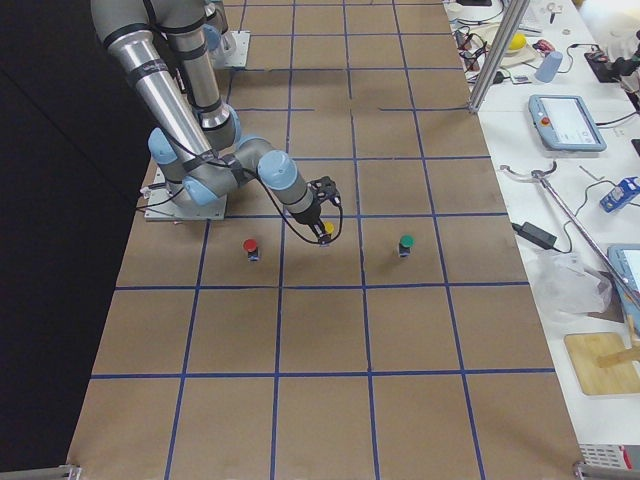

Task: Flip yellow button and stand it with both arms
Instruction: 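Lower the yellow button upright onto the table with the right gripper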

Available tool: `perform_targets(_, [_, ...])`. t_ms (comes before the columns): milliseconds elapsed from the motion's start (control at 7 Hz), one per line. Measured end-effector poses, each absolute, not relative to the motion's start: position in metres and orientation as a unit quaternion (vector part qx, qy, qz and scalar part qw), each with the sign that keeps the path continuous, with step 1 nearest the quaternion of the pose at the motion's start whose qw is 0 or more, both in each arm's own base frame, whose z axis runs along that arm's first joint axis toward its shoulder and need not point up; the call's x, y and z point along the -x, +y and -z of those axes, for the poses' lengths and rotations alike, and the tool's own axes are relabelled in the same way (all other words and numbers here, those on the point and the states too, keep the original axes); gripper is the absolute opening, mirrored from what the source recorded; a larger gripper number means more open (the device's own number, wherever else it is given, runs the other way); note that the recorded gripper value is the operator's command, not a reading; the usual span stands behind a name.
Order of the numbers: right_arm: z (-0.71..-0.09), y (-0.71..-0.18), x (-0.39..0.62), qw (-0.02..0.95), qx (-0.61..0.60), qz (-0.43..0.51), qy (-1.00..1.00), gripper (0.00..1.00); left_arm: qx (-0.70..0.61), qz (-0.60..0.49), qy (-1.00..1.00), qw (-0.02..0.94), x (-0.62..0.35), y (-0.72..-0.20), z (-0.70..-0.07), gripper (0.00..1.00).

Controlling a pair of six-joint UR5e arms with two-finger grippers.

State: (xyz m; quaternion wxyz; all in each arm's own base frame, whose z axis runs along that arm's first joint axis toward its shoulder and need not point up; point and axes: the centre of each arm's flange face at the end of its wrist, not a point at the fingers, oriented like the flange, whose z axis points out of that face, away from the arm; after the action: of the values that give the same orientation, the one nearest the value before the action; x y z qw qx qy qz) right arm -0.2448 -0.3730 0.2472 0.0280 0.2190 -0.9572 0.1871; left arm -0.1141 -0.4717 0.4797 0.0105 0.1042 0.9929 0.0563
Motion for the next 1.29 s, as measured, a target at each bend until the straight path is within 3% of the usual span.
perform_targets(286, [-0.238,-0.37,0.253,0.024,-0.227,-0.211,-0.951,0.06,-0.109,-0.066,0.992,0.008,0.108,-0.471,-0.478,1.0])
perform_targets(429, [-0.232,-0.372,0.256,0.022,-0.226,-0.214,-0.95,0.12,-0.11,-0.069,0.991,0.007,0.106,-0.471,-0.477,1.0])
perform_targets(571, [-0.225,-0.372,0.258,0.017,-0.225,-0.212,-0.951,0.53,-0.111,-0.07,0.991,0.006,0.105,-0.471,-0.477,1.0])
perform_targets(714, [-0.221,-0.373,0.259,0.013,-0.222,-0.209,-0.952,0.79,-0.111,-0.069,0.991,0.004,0.105,-0.471,-0.477,1.0])
perform_targets(857, [-0.218,-0.373,0.26,0.011,-0.22,-0.206,-0.953,0.99,-0.111,-0.068,0.992,0.004,0.105,-0.471,-0.477,1.0])
perform_targets(1286, [-0.225,-0.375,0.263,0.015,-0.219,-0.206,-0.954,1.0,-0.111,-0.067,0.992,0.004,0.105,-0.471,-0.477,1.0])
